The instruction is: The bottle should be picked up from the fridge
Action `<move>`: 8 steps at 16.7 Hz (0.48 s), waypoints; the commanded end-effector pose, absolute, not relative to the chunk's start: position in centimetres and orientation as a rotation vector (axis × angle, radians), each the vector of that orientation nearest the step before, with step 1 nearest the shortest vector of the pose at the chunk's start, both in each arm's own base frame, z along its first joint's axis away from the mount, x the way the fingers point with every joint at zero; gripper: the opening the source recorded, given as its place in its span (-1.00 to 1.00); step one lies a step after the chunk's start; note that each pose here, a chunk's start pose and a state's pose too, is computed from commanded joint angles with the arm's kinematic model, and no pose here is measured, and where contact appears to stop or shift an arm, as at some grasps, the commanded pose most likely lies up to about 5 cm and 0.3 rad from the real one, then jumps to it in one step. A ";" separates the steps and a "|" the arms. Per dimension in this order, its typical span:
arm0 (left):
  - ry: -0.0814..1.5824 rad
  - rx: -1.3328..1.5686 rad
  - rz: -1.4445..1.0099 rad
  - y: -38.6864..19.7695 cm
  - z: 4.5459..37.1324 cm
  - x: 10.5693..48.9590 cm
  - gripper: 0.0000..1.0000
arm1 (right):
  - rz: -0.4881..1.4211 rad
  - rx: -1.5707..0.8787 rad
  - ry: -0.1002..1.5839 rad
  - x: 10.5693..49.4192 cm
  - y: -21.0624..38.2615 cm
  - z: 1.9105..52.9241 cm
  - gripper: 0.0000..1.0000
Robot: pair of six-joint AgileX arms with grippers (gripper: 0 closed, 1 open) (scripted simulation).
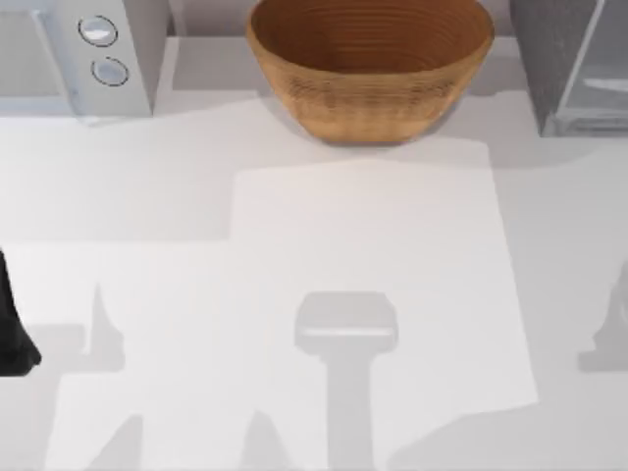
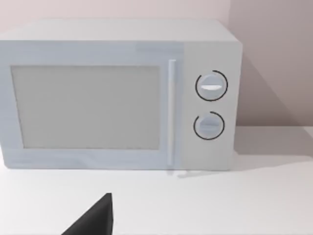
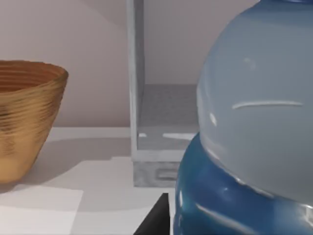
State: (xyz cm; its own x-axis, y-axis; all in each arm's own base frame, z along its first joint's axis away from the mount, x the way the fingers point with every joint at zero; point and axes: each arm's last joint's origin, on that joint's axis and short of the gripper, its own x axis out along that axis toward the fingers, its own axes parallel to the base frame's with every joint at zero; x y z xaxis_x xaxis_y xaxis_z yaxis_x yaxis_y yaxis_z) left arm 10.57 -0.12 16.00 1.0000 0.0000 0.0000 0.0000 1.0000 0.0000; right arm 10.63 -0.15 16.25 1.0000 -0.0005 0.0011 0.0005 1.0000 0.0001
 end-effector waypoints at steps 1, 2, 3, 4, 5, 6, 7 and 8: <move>0.000 0.000 0.000 -0.1 16.0 10.6 1.00 | 0.000 0.000 0.000 10.6 -0.1 16.1 -1.00; 0.000 0.000 0.000 -0.1 16.0 10.6 1.00 | 0.000 0.000 0.000 10.6 -0.1 16.0 -1.00; 0.000 0.000 0.000 -0.1 16.0 10.6 1.00 | 0.000 0.000 0.000 10.6 -0.1 16.0 -1.00; 0.000 0.000 0.000 -0.1 16.0 10.6 1.00 | 0.000 0.000 0.000 10.6 -0.1 16.0 -1.00; 0.000 0.000 0.000 -0.1 16.0 10.6 1.00 | 0.000 0.000 0.000 10.6 -0.1 16.0 -1.00; 0.000 0.000 0.000 -0.1 16.0 10.6 1.00 | -0.001 0.002 0.001 10.6 -0.1 16.0 -1.00; 0.000 0.000 0.000 -0.1 16.0 10.6 1.00 | -0.001 0.002 0.001 10.6 -0.1 16.0 -1.00; 0.000 0.000 0.000 -0.1 16.0 10.6 1.00 | -0.001 0.001 -0.003 10.6 -0.1 16.2 -1.00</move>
